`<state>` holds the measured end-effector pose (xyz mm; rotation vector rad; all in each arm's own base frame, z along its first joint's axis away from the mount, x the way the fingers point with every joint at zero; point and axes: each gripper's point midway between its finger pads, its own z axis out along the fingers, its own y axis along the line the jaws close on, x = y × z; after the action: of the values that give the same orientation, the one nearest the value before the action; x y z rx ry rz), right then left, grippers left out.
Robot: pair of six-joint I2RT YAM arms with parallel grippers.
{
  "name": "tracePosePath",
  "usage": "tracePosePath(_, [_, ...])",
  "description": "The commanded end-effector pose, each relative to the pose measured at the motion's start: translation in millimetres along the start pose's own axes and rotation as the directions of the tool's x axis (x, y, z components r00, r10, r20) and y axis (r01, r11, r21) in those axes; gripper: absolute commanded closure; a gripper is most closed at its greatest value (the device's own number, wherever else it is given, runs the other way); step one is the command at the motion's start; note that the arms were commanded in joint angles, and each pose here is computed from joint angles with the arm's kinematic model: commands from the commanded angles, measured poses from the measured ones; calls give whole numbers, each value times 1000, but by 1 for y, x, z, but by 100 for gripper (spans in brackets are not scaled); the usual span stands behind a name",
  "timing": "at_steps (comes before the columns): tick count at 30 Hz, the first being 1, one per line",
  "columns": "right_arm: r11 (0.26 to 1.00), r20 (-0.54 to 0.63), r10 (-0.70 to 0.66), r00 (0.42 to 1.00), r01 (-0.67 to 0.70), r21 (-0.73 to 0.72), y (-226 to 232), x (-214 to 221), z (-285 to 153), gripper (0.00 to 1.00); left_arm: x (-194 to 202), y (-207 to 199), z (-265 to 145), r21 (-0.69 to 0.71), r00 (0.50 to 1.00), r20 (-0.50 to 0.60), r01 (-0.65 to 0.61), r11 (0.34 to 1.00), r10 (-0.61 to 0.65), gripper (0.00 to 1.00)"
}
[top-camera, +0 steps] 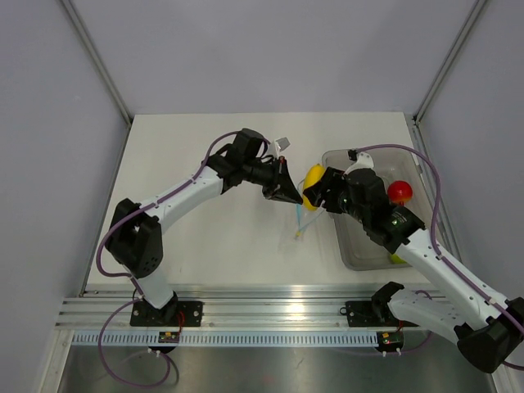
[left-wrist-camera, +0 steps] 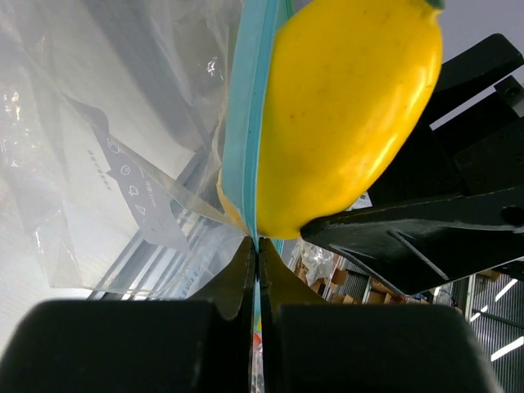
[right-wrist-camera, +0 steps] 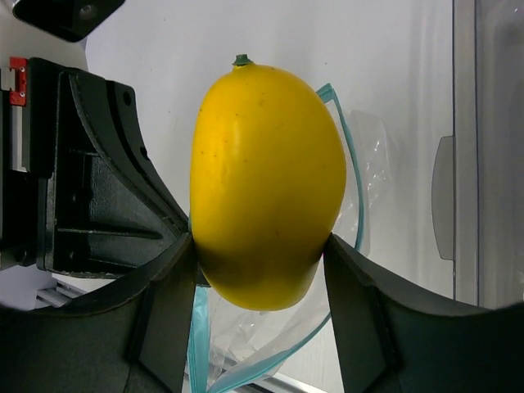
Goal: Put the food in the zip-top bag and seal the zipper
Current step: Place the fake fruit in the zipper food storage bag.
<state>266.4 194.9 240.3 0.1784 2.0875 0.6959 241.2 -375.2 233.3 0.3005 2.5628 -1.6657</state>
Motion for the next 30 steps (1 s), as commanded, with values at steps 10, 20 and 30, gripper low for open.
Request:
tracePosePath(10, [998,-5,-59,998,59,-16,8,-9,-16,23,-6,-19,-5,71,999,1,-46,996,46,100])
tracePosePath(20, [998,64,-21,998,17,52,-1,-28,-39,33,-8,-18,-10,68,998,15,-57,996,56,100])
tracePosePath(30, [971,-103,52,993,-26,237,-42,26,-9,38,-6,-21,-17,66,997,32,-76,995,74,100])
